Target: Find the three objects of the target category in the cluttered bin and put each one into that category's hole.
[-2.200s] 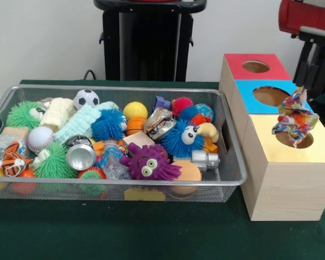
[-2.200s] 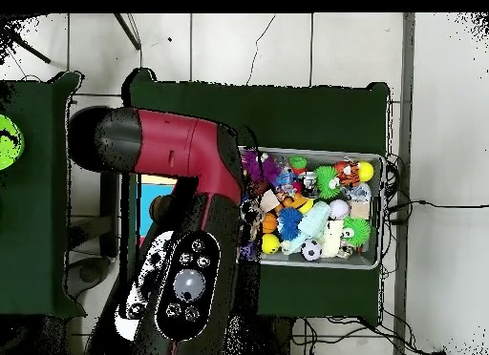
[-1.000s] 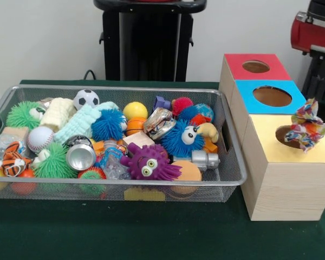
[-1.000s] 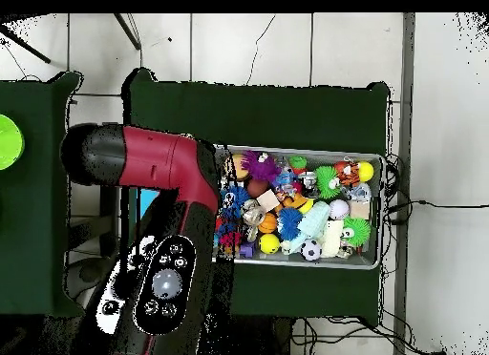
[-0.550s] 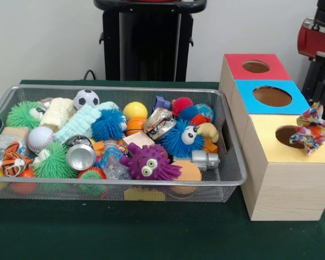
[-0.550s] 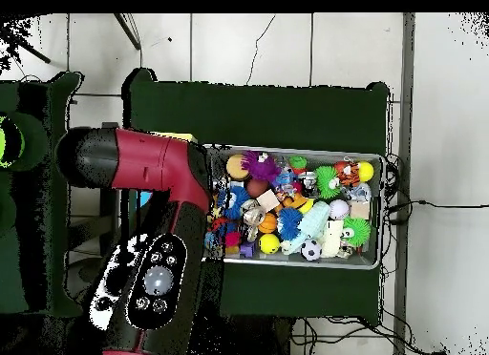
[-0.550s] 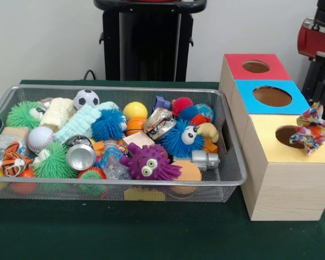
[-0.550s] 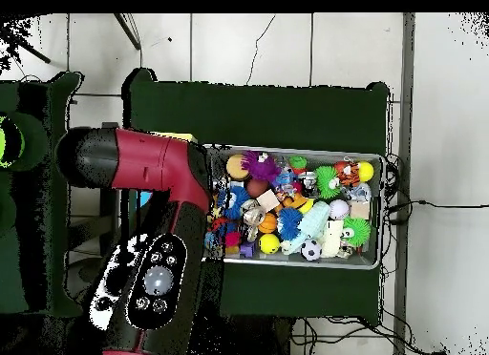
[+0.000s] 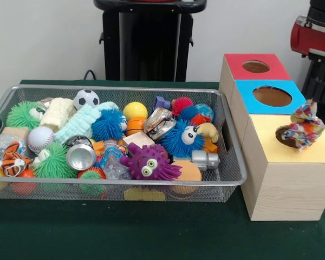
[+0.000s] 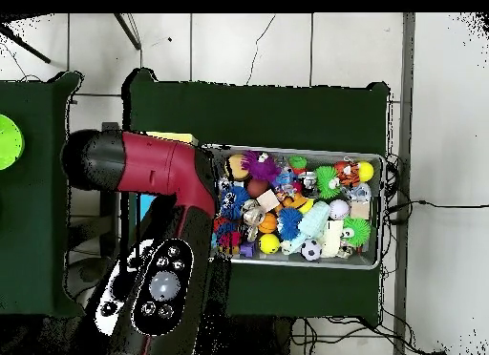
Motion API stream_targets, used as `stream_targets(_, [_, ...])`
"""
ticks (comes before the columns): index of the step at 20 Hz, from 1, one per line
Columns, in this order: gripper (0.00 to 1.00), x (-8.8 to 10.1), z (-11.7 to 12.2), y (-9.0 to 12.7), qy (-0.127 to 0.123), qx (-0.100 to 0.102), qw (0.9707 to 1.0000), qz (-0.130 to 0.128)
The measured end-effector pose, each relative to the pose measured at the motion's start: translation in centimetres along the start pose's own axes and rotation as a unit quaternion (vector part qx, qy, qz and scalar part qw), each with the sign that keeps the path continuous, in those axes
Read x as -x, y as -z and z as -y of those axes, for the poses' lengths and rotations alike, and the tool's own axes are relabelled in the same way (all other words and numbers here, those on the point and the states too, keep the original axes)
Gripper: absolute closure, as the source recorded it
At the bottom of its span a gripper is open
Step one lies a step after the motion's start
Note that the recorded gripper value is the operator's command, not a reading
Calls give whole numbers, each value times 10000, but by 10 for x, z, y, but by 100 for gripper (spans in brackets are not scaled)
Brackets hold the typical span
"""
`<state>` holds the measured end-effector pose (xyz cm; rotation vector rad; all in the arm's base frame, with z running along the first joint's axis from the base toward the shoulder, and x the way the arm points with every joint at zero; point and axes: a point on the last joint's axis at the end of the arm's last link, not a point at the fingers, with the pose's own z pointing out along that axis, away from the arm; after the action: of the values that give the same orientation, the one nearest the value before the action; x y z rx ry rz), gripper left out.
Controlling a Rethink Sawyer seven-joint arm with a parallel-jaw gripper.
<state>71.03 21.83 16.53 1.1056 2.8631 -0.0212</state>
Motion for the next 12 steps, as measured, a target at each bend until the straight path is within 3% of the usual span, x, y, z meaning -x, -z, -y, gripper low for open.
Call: stream_targets(12, [100, 13, 6, 19, -109, 103, 9999, 58])
